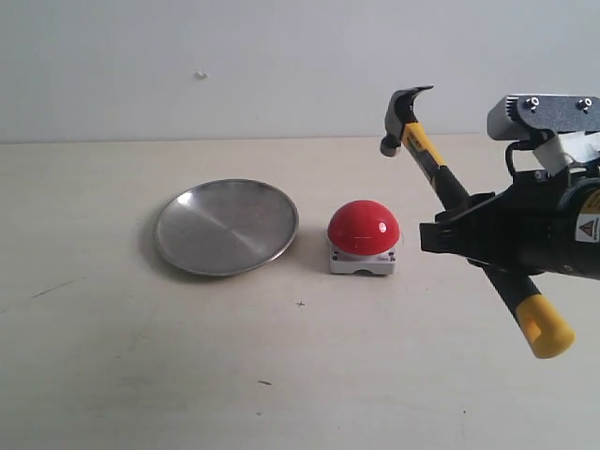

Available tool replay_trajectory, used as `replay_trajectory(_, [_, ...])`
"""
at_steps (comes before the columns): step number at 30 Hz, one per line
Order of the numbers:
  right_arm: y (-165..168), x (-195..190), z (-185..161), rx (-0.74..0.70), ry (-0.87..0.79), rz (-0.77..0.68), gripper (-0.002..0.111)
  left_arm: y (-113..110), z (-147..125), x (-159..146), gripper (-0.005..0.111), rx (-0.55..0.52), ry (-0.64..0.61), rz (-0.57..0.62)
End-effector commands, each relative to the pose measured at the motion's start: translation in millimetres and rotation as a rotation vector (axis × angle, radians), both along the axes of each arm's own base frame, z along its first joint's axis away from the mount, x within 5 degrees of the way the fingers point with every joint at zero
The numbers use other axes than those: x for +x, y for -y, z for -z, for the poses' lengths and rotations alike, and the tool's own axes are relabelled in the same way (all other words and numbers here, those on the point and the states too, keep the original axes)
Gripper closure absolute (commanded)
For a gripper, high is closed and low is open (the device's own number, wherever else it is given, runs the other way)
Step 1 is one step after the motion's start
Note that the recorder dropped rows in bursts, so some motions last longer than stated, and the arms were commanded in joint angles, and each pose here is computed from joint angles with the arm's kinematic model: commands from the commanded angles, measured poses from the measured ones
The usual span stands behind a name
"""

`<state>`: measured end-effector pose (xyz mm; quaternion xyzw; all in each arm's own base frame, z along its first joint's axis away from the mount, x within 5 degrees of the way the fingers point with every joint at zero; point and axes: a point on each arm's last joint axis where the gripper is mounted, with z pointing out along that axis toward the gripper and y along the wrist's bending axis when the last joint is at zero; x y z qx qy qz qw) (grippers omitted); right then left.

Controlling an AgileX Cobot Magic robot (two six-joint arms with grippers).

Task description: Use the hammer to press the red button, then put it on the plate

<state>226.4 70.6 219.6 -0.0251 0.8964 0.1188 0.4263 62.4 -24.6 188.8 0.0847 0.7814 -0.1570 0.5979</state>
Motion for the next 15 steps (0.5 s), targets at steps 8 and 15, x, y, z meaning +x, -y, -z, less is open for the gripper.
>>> replay_trajectory(8, [-2.7,7.2,-35.6,0.057,0.180,-0.006,0.108,-0.3,0.1,-0.1,0.107,-0.001,0.006,-0.003])
replay_trajectory(15, [0.4,-0.2,-93.5,0.092,0.310,-0.001,0.108,-0.3,0.1,-0.1,0.107,-0.001,0.006,-0.003])
